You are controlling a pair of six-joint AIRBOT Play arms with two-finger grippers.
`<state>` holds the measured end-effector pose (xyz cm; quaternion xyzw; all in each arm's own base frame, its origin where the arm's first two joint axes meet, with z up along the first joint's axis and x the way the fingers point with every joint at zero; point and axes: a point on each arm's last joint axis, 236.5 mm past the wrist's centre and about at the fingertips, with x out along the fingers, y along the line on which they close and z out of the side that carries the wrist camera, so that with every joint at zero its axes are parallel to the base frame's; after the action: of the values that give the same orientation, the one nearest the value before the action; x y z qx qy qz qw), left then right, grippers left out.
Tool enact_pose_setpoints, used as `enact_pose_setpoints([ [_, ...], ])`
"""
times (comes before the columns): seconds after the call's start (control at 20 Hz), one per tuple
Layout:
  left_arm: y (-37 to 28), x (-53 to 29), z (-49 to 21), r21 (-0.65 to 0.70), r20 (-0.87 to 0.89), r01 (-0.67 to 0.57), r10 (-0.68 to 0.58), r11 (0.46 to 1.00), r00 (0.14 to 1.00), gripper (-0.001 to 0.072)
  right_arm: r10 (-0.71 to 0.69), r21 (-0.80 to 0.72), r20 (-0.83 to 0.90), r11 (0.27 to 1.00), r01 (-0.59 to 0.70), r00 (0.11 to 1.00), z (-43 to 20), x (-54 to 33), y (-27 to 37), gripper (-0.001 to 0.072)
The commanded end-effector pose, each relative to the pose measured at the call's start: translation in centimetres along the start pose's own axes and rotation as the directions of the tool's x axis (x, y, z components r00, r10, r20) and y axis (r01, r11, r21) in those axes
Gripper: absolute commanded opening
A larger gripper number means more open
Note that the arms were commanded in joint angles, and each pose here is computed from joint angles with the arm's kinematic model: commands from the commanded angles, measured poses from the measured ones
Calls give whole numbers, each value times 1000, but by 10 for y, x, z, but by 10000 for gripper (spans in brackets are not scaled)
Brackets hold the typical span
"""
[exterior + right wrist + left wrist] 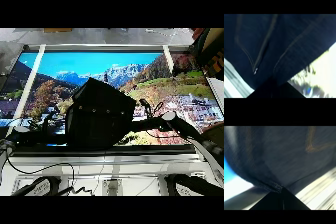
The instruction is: Fold the clothes and pants, and hang the long-sleeved shirts on hangers.
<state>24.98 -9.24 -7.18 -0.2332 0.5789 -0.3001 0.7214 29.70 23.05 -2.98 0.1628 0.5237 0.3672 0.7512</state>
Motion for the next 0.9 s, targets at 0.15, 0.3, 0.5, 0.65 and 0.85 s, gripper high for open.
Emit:
enact_pose_setpoints([
  [0.15,-152,-114,133,388,465,84,-274,918,842,27,126,-313,259,949,-40,958,73,-95,122,43],
  [0.3,-241,-201,143,581,616,-138,-323,802,718,27,244,-384,368,919,-92,897,105,-154,204,43],
  [0.5,-330,-325,119,497,865,-494,-364,713,344,27,414,-455,432,867,-203,801,109,-227,297,44],
  [0.65,-365,-360,73,436,893,-601,-405,670,196,26,474,-437,443,855,-278,761,95,-258,328,44],
  [0.85,-355,-351,50,383,923,-595,-313,706,223,26,487,-307,353,867,-393,799,64,-251,339,43],
])
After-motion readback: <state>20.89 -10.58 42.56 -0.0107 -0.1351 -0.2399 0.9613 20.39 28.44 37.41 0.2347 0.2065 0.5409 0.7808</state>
